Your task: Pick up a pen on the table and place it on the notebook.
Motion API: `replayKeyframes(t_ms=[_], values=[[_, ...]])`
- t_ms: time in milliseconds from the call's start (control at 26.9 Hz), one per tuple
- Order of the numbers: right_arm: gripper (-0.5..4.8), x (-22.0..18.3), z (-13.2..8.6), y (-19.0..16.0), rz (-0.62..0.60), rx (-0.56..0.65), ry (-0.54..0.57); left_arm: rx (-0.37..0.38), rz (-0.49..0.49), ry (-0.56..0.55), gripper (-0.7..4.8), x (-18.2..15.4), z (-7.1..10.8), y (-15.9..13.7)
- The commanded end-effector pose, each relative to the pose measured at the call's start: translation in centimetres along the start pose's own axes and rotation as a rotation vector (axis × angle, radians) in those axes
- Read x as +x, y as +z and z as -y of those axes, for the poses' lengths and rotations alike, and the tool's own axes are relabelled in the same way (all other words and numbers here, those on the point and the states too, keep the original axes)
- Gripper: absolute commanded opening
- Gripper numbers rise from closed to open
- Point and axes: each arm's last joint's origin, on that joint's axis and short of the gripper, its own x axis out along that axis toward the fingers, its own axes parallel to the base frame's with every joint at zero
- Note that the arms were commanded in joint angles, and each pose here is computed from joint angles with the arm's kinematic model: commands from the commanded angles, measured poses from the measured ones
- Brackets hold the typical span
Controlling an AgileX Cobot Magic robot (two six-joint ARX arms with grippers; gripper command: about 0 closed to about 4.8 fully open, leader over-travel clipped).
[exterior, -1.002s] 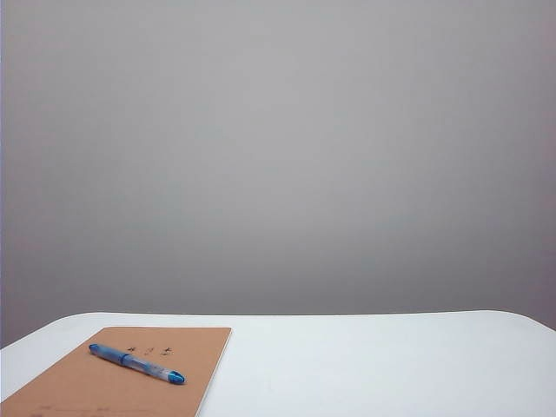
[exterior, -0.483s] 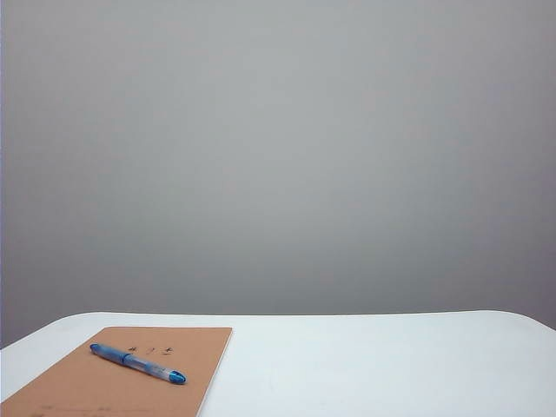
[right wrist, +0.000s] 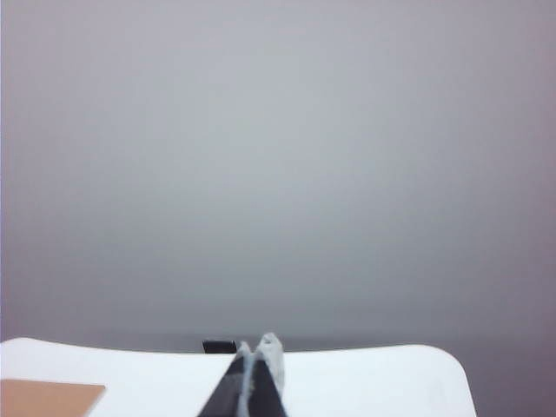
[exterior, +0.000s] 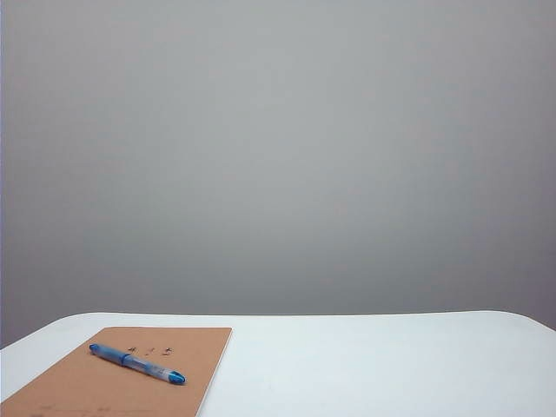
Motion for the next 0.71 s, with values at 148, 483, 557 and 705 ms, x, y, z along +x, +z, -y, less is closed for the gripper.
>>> replayKeyframes(t_ms=[148, 483, 557, 705], values=[[-0.06, 0.3, 0.7, -2.9, -0.043, 0.002, -0.077, 0.022, -0.009, 0.022, -0.05, 0.3, -0.1, -1.2], [-0.06, 0.4, 0.6, -2.6, -0.002, 0.019, -0.043, -0.067, 0.073, -0.001, -0.05, 0.5, -0.6, -1.3], [-0.06, 0.4, 0.6, -2.8, -0.026, 0.020, -0.036, -0.068, 0.036, 0.043, -0.05, 0.5, -1.0, -1.7], [-0.06, 0.3, 0.7, -3.6, -0.103, 0.023, -0.051, -0.095, 0.005, 0.075, -0.05, 0.5, -1.7, -2.2]])
